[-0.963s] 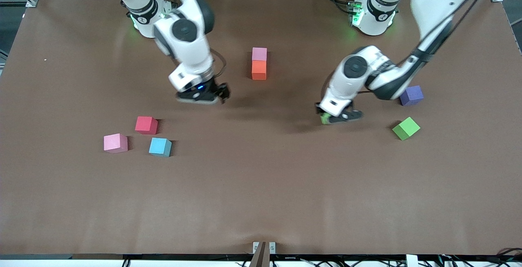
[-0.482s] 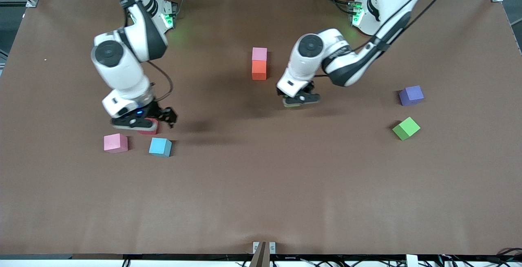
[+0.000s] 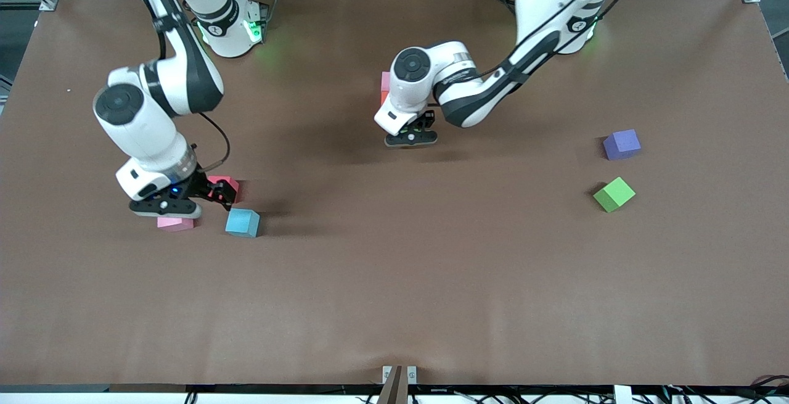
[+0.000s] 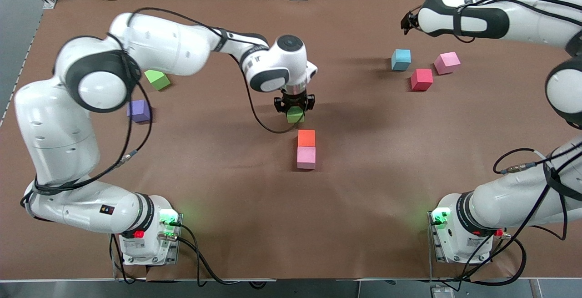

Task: Arrange blocks into number 1
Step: 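Lower green below orange with the left gripper while the right gripper grasps cyan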

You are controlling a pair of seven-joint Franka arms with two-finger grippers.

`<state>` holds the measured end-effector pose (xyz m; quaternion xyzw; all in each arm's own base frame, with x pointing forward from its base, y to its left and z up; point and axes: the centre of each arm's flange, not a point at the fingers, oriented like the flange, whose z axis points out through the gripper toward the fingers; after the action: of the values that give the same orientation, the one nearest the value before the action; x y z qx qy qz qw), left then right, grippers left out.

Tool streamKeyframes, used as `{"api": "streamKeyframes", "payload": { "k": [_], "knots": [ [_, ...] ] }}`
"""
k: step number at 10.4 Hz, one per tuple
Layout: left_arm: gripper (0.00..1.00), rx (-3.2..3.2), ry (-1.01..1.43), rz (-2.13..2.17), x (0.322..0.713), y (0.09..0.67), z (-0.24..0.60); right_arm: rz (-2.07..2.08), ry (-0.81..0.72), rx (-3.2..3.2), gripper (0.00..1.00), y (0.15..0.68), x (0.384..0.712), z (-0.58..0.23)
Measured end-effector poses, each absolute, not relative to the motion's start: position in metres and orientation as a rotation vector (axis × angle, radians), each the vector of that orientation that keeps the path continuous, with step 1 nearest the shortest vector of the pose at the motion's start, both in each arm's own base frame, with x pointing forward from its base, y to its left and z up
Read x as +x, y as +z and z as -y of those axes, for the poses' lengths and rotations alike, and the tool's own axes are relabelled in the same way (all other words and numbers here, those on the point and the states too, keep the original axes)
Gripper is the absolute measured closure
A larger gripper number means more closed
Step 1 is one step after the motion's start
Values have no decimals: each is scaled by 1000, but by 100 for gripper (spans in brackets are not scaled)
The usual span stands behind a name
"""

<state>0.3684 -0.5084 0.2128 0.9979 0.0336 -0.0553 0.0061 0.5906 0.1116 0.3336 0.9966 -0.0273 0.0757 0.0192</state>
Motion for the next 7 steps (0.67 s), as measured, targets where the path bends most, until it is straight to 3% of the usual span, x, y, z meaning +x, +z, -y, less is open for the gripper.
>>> {"api": "streamKeyframes", "payload": {
  "k": [3, 7],
  "knots": [
    [39, 3135, -139, -83, 366, 206, 523, 173, 121, 3143, 0, 277, 608, -114],
    [39, 3136, -142, -49, 355, 205, 534, 186, 108, 3155, 0, 255, 621, -115]
  ]
}}
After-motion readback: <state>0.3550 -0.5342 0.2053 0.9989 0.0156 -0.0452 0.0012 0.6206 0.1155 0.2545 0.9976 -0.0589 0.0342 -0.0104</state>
